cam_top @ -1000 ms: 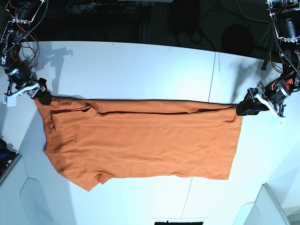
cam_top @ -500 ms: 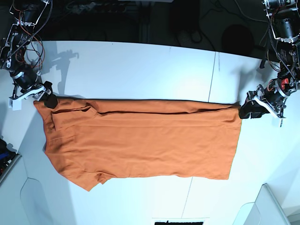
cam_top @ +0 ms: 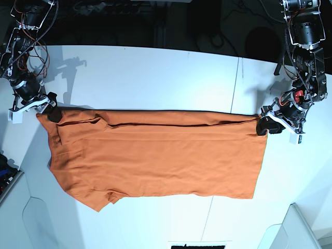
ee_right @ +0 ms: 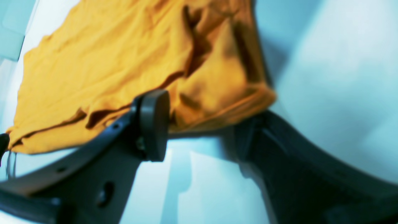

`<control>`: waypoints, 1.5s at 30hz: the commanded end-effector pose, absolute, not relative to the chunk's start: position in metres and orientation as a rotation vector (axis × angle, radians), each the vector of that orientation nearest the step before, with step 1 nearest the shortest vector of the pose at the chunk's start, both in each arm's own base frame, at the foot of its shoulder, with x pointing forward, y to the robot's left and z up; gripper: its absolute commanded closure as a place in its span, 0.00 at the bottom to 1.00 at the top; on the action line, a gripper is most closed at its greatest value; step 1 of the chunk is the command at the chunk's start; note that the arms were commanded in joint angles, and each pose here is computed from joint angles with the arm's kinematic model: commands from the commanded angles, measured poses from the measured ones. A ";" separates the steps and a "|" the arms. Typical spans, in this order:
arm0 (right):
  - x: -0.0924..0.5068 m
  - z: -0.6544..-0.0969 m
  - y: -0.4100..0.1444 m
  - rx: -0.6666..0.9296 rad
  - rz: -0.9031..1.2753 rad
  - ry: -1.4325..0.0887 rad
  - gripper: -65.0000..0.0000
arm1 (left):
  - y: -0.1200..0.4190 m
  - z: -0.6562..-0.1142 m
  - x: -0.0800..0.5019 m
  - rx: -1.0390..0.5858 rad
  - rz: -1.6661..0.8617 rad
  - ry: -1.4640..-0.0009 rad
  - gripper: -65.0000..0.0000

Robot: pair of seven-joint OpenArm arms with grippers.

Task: Layout the t-shirt on the table in an organized manner, then fold the t-shirt properly
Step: 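Lay the folded edge down, then open both grippers and withdraw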

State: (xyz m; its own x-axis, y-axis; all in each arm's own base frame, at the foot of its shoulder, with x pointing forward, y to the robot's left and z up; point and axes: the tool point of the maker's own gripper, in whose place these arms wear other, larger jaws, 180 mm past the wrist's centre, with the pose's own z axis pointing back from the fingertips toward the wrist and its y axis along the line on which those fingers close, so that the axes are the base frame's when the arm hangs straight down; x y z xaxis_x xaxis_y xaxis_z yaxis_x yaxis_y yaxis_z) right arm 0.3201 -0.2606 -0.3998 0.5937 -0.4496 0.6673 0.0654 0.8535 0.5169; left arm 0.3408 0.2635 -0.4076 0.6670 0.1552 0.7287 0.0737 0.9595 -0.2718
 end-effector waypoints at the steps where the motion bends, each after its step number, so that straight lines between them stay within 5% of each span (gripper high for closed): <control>1: 0.331 -0.384 -0.269 0.465 -0.315 -0.950 0.50 | 0.262 -0.405 0.344 -0.274 0.005 -0.834 0.36; 5: 0.331 -0.384 -0.269 0.465 -0.314 -0.949 0.57 | 0.242 -0.418 0.340 -0.266 -0.081 -0.787 0.39; 7: 0.331 -0.384 -0.269 0.465 -0.314 -0.949 0.69 | 0.239 -0.418 0.339 -0.269 -0.087 -0.785 0.58; 10: 0.331 -0.384 -0.269 0.464 -0.311 -0.949 0.82 | 0.241 -0.419 0.339 -0.261 -0.092 -0.782 0.98; 11: 0.331 -0.384 -0.269 0.465 -0.308 -0.949 0.87 | 0.241 -0.420 0.338 -0.253 -0.097 -0.778 1.00; 13: 0.331 -0.383 -0.268 0.467 -0.303 -0.951 1.00 | 0.243 -0.421 0.337 -0.243 -0.104 -0.770 1.00; 33: 0.252 -0.396 -0.324 0.421 -0.336 -0.804 1.00 | 0.246 -0.411 0.256 -0.183 -0.176 -0.687 1.00; 45: 0.202 -0.402 -0.343 0.352 -0.306 -0.706 1.00 | 0.213 -0.408 0.216 -0.317 -0.249 -0.628 1.00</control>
State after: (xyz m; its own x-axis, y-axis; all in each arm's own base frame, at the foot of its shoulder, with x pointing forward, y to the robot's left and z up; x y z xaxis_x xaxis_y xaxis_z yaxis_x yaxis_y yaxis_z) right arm 0.1966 -0.3327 -0.4140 0.7334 -0.4103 0.5420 0.1698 0.8826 0.4385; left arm 0.2158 0.2062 -0.4107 0.7814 -0.1084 0.6146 0.3151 0.9185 -0.2387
